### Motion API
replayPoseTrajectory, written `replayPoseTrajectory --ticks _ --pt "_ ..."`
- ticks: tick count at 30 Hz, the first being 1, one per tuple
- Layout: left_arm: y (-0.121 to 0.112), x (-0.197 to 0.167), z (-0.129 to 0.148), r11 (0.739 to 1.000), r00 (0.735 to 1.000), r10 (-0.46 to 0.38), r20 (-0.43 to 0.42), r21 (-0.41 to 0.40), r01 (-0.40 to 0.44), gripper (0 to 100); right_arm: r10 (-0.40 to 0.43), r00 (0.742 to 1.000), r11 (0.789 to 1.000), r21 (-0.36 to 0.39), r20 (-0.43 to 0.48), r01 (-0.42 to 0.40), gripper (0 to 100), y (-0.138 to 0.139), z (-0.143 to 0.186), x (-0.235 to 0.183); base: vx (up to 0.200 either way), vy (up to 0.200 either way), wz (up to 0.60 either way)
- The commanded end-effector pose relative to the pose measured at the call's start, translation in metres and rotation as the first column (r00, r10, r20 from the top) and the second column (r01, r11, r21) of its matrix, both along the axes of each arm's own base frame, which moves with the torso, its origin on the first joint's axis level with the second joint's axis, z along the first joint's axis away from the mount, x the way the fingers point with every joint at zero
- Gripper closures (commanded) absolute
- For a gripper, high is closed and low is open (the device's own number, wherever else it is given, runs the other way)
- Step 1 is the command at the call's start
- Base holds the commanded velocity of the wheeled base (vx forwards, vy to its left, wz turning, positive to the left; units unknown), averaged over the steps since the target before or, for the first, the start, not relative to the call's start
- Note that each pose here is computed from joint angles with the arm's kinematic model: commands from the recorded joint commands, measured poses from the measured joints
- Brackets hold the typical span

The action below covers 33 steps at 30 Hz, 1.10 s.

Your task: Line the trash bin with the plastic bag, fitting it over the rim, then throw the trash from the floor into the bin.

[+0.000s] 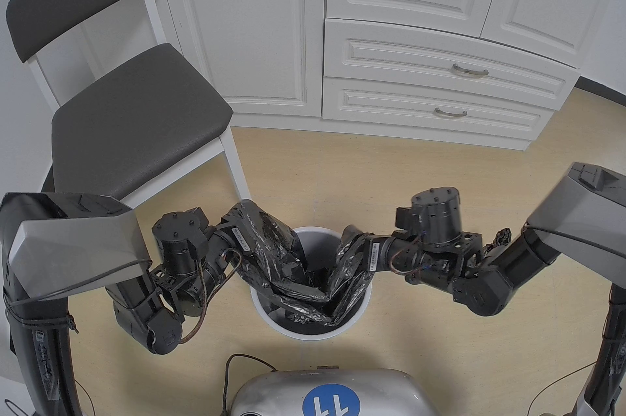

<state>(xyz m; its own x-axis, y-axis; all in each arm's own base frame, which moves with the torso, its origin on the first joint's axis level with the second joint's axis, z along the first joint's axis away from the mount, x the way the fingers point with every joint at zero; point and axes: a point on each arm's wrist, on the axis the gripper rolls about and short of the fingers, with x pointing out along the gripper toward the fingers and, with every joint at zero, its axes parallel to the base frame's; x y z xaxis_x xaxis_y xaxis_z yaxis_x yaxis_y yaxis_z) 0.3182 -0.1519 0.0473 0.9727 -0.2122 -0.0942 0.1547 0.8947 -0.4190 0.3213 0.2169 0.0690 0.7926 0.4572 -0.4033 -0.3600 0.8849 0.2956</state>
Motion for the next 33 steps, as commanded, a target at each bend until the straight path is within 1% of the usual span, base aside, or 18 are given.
replayPoseTrajectory --ticks 1,4,7,8,9,10,12,14,15,17,18,20,21,23,24,27,30,33 --pt "-0.013 -0.001 -0.009 1.000 1.000 -0.018 -0.018 -0.018 0.017 100 -0.105 0.994 0.994 0.033 0.006 0.105 100 -0.041 -0.017 -0.007 0.000 0.000 0.00" --pt "-0.021 -0.005 -0.020 0.999 0.998 -0.039 -0.047 -0.003 0.039 100 -0.143 0.990 0.989 0.026 0.014 0.143 100 -0.058 -0.029 -0.007 0.000 0.000 0.00" --pt "-0.029 -0.010 -0.028 0.999 0.997 -0.047 -0.068 0.012 0.048 100 -0.173 0.985 0.985 0.029 0.023 0.172 100 -0.075 -0.031 -0.007 0.000 0.000 0.00" --pt "-0.030 -0.011 -0.031 0.999 0.996 -0.043 -0.077 0.022 0.044 100 -0.181 0.983 0.983 0.018 0.024 0.181 100 -0.079 -0.033 -0.007 0.000 0.000 0.00" --pt "-0.030 -0.011 -0.031 0.999 0.996 -0.043 -0.077 0.022 0.044 100 -0.181 0.983 0.983 0.018 0.024 0.181 100 -0.079 -0.033 -0.007 0.000 0.000 0.00" --pt "-0.029 -0.013 -0.038 0.998 0.995 -0.030 -0.095 0.046 0.035 100 -0.184 0.982 0.982 -0.023 0.029 0.185 100 -0.087 -0.035 -0.007 0.000 0.000 0.00" --pt "-0.023 -0.016 -0.041 0.996 0.993 -0.024 -0.114 0.079 0.033 100 -0.172 0.984 0.980 -0.093 0.041 0.175 100 -0.093 -0.039 -0.010 0.000 0.000 0.00" --pt "-0.014 -0.018 -0.042 0.993 0.992 -0.011 -0.122 0.116 0.025 100 -0.163 0.986 0.976 -0.141 0.042 0.167 100 -0.096 -0.042 -0.014 0.000 0.000 0.00" --pt "-0.010 -0.018 -0.042 0.991 0.992 -0.003 -0.126 0.136 0.021 100 -0.155 0.987 0.975 -0.158 0.043 0.160 100 -0.097 -0.043 -0.016 0.000 0.000 0.00" --pt "-0.008 -0.019 -0.041 0.989 0.992 -0.001 -0.126 0.144 0.019 100 -0.153 0.987 0.974 -0.163 0.040 0.158 100 -0.097 -0.043 -0.017 0.000 0.000 0.00" --pt "0.001 -0.022 -0.043 0.978 0.991 0.011 -0.136 0.208 0.017 100 -0.144 0.989 0.971 -0.189 0.033 0.148 100 -0.098 -0.047 -0.020 0.000 0.000 0.00" --pt "0.007 -0.024 -0.044 0.970 0.989 0.018 -0.144 0.243 0.017 100 -0.148 0.988 0.965 -0.213 0.031 0.152 100 -0.099 -0.050 -0.020 0.000 0.000 0.00" --pt "0.008 -0.024 -0.044 0.968 0.989 0.019 -0.144 0.251 0.018 100 -0.149 0.988 0.963 -0.221 0.032 0.153 100 -0.099 -0.051 -0.020 0.000 0.000 0.00" --pt "0.015 -0.023 -0.041 0.964 0.990 0.034 -0.137 0.265 0.003 100 -0.162 0.986 0.946 -0.279 0.032 0.164 100 -0.101 -0.059 -0.019 0.000 0.000 0.00" --pt "0.018 -0.023 -0.038 0.964 0.990 0.034 -0.135 0.265 0.003 100 -0.175 0.984 0.934 -0.311 0.032 0.177 100 -0.103 -0.063 -0.019 0.000 0.000 0.00" --pt "0.024 -0.026 -0.035 0.965 0.990 0.014 -0.143 0.261 0.024 100 -0.181 0.983 0.912 -0.370 0.031 0.179 100 -0.104 -0.072 -0.020 0.000 0.000 0.00" --pt "0.030 -0.028 -0.032 0.962 0.989 -0.001 -0.145 0.271 0.041 100 -0.172 0.985 0.905 -0.391 0.018 0.166 100 -0.104 -0.078 -0.020 0.000 0.000 0.00" --pt "0.032 -0.029 -0.032 0.960 0.989 -0.006 -0.146 0.274 0.047 100 -0.160 0.987 0.910 -0.383 0.023 0.156 100 -0.100 -0.078 -0.021 0.000 0.000 0.00"
